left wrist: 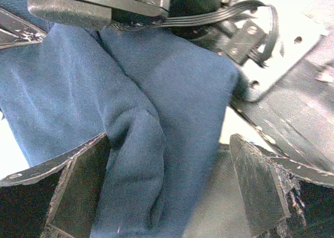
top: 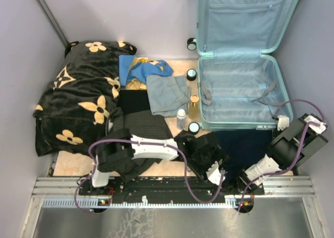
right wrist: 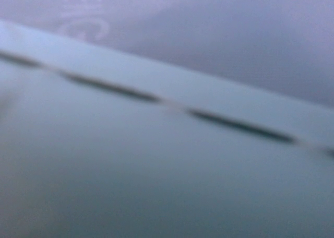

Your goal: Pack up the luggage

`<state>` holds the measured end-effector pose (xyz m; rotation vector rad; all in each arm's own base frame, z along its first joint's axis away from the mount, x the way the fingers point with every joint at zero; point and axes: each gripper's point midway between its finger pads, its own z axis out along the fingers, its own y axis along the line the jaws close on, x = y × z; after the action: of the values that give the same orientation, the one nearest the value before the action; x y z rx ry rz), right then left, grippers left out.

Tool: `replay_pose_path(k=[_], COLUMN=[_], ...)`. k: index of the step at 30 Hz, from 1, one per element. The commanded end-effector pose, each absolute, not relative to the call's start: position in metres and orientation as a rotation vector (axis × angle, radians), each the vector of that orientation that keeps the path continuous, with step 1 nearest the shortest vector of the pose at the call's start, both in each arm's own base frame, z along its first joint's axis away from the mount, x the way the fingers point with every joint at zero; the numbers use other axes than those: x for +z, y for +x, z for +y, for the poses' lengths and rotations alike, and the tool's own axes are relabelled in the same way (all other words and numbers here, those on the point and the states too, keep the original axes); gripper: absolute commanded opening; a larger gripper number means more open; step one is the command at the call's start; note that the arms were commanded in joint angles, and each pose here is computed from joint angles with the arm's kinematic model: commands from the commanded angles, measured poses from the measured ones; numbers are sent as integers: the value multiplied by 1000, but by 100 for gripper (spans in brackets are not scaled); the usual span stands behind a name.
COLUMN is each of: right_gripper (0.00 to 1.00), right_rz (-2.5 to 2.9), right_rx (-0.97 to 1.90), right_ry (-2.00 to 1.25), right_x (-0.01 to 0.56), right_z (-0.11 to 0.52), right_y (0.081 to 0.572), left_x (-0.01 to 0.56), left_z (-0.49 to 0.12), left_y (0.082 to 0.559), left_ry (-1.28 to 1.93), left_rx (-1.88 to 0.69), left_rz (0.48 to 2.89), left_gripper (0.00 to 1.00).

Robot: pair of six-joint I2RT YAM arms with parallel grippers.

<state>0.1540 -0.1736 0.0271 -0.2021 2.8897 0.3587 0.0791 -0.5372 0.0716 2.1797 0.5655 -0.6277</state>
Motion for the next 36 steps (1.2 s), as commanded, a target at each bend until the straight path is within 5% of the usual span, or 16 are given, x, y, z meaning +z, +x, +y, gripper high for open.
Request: replay_pose_path(k=[1,11,16,20,26,31,36], right_gripper=[0,0,0,0,0,0,0], right_rz=[2938,2949,2956,2944,2867,2793,2726], right_rx=[426,442,458,420,403,354,267], right_ry=[-132,-119,-113,-121,-124,-123,-153], right_x=[27,23,22,32,70,117,161], right_z=[-168,-162,-157,-158,-155,-154,-149], right_y=[142,136,133,133,143,152,153], left_x=[70,21,15,14,108,180,218], left_z=[-502,-541,-565,-570,-588,-597,-588], left_y=[52,88,84,96,87,76,71], left_ry=[2287,2225,2166,2125,1960,1856,1826], left_rx=[-771,-544,-528,-462,-576,-652,-621], left_rz=[529,601,618,646,521,436,330], left_gripper=[100,99,91,64,19,0,0])
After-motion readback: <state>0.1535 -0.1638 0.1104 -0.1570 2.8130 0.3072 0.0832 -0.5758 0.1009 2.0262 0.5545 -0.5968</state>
